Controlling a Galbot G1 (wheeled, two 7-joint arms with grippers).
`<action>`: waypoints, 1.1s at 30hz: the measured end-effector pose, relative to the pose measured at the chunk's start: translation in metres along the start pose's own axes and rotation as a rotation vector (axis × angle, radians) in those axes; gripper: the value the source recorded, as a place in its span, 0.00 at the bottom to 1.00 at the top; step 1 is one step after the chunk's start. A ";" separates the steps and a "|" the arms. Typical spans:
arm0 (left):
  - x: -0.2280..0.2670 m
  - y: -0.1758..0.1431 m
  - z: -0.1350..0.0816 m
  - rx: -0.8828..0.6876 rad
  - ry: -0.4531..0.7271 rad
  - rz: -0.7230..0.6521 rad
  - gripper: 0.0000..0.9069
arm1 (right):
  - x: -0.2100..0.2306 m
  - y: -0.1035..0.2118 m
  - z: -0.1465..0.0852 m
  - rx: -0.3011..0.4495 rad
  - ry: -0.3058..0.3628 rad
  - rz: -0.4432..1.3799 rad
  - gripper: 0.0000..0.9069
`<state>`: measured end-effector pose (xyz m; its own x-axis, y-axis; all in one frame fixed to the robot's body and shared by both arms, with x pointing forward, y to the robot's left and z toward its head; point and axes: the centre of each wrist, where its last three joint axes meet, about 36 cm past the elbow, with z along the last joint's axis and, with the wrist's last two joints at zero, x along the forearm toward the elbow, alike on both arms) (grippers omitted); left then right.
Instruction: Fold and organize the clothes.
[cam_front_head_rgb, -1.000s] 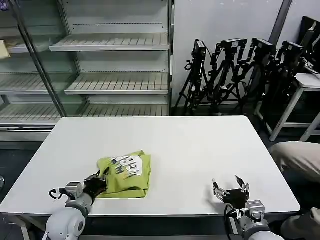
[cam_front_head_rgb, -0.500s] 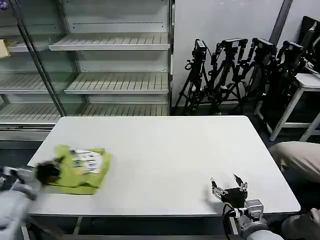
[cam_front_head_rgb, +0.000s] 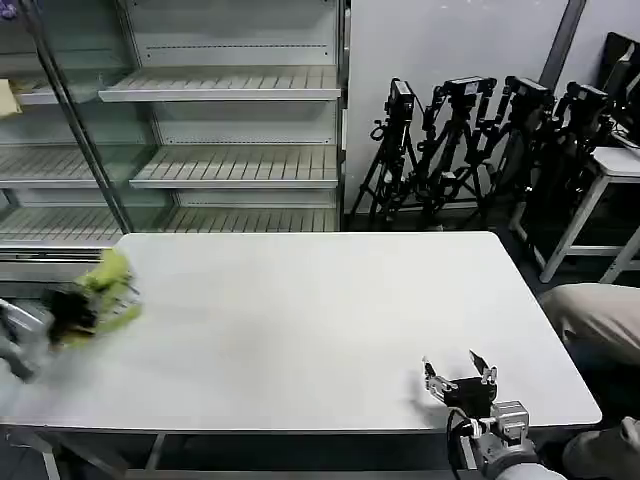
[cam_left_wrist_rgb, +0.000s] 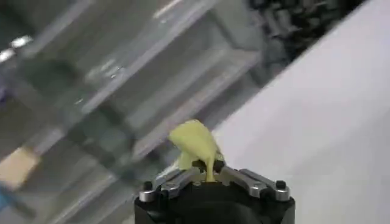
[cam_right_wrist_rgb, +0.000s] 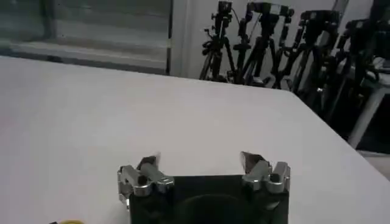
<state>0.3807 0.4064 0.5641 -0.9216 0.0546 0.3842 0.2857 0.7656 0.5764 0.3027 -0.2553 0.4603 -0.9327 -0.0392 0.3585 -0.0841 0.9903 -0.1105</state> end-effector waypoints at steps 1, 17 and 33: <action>0.000 -0.020 0.000 0.001 -0.004 0.027 0.02 | 0.000 -0.001 0.000 0.000 0.001 0.002 1.00; 0.000 -0.188 -0.053 0.388 -0.169 0.109 0.02 | 0.002 0.000 -0.008 0.009 -0.016 0.010 1.00; -0.042 -0.241 -0.115 0.833 -0.158 0.166 1.00 | -0.008 -0.014 -0.024 0.028 -0.068 0.040 1.00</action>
<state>0.3802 0.1458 0.4917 -0.9284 0.2490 0.2759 0.1917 0.9569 -0.2183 0.3197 -0.2655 0.4807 -0.9571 -0.0098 0.2894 -0.0552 0.9873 -0.1492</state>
